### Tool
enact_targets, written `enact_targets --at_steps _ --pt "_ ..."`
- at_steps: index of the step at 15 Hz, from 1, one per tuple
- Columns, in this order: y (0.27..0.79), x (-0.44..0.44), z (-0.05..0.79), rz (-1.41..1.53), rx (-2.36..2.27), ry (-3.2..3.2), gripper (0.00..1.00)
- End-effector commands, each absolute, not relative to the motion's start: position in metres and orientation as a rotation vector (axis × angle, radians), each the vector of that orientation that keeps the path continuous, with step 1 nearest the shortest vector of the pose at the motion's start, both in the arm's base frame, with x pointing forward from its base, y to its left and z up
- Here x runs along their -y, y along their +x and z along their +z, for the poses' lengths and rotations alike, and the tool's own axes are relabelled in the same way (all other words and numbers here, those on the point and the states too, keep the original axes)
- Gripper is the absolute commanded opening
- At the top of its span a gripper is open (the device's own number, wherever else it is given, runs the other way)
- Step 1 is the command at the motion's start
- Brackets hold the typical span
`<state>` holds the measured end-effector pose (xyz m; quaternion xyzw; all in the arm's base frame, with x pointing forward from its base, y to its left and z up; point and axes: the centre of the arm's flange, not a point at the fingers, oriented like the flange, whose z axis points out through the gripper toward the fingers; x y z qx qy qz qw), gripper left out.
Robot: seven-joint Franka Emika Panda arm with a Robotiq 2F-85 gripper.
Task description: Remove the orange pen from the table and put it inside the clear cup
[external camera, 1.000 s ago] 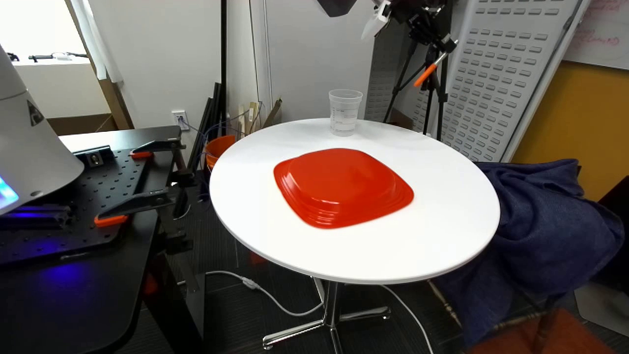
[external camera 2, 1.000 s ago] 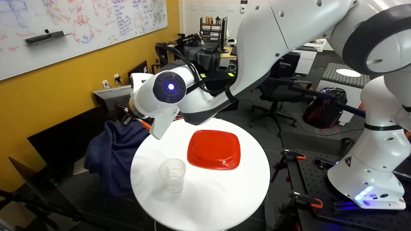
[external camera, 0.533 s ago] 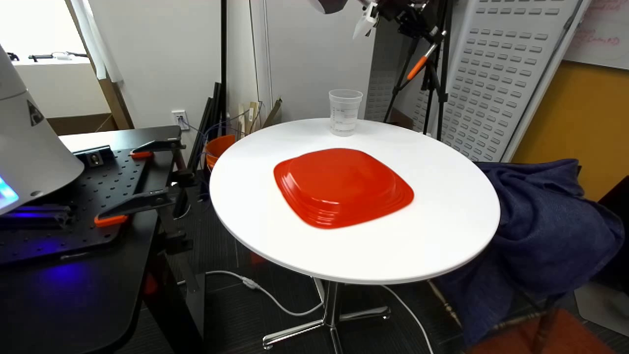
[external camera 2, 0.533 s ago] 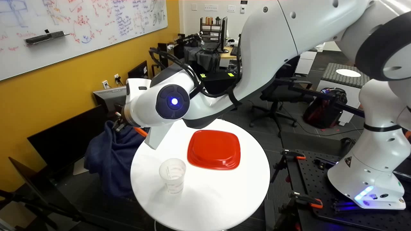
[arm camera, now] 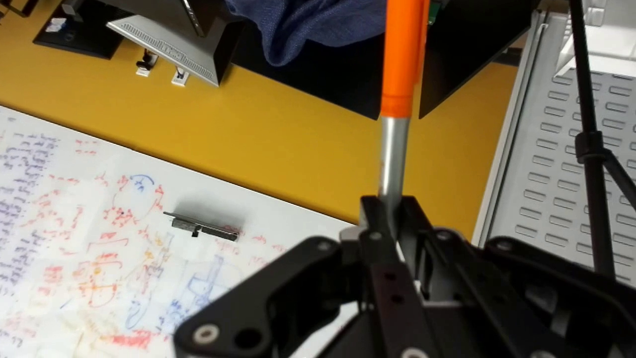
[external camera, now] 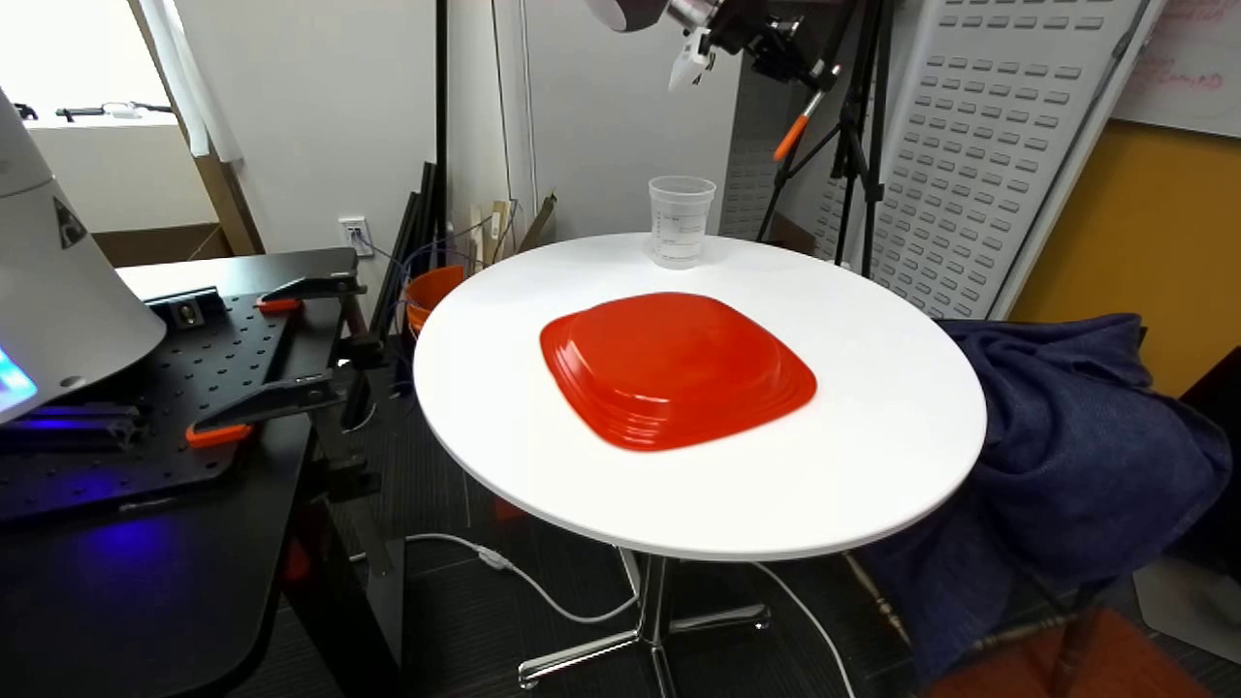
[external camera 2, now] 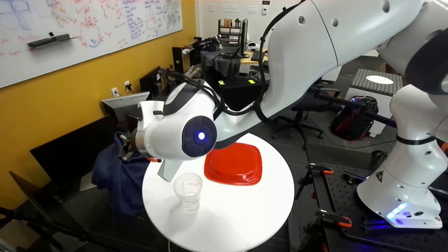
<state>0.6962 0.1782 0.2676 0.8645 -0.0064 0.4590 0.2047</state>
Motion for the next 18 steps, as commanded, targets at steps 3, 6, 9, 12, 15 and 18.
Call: enact_targets --at_steps 3,6,9,12,15,18 --pt "0.66 -0.197 0.27 1.347 0.001 2.384 0.03" --pt "0.652 -0.202 0.274 1.353 0.026 2.381 0.03" --pt "0.644 -0.205 0.275 1.326 0.072 2.411 0.03" --pt "0.632 -0.208 0.268 1.276 0.075 2.459 0.03" --pt "0.626 -0.205 0.258 1.263 0.053 2.465 0.03" --pt "0.624 -0.201 0.253 1.252 0.048 2.462 0.03"
